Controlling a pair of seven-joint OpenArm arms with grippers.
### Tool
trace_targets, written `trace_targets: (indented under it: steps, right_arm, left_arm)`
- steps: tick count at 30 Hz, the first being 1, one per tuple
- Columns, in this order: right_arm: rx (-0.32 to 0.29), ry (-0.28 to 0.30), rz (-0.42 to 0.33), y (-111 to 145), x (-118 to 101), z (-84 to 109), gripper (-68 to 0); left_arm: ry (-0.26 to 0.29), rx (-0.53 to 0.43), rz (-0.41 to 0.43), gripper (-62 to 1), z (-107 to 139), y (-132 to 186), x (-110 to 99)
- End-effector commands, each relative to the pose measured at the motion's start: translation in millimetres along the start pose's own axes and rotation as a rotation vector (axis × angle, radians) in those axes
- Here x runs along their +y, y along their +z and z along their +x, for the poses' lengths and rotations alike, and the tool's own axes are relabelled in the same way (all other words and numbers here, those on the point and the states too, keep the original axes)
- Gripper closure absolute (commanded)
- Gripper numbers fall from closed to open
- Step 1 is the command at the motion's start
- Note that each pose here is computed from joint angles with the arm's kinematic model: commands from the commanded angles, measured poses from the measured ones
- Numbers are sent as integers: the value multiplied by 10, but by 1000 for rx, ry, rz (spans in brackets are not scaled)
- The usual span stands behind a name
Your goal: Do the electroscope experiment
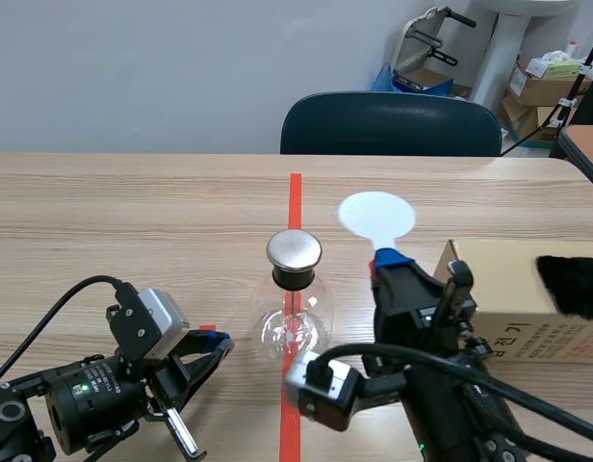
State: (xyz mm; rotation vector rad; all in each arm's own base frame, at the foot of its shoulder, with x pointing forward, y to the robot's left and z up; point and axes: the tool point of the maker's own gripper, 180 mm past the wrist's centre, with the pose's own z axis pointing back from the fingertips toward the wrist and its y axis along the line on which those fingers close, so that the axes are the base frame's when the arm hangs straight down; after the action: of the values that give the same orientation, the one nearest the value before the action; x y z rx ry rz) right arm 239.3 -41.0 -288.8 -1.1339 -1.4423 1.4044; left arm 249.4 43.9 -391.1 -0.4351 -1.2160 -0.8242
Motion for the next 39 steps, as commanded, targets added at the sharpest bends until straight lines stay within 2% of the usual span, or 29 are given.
trace_targets:
  steps: [1, 6, 10, 39]
  right_arm:
    - [47, -6, -38, -35, -115, -95, -11]
    - [184, -9, -38, -7, -113, -340, -11]
    - [234, -10, -37, 12, -111, -428, -11]
    - [236, -10, -37, 12, -110, -430, -11]
  left_arm:
    - [3, -40, 1, -27, 114, -33, 2]
    - [3, -40, 1, -27, 114, -33, 2]
    - [3, -40, 1, -27, 114, -33, 2]
    - [3, -40, 1, -27, 114, -33, 2]
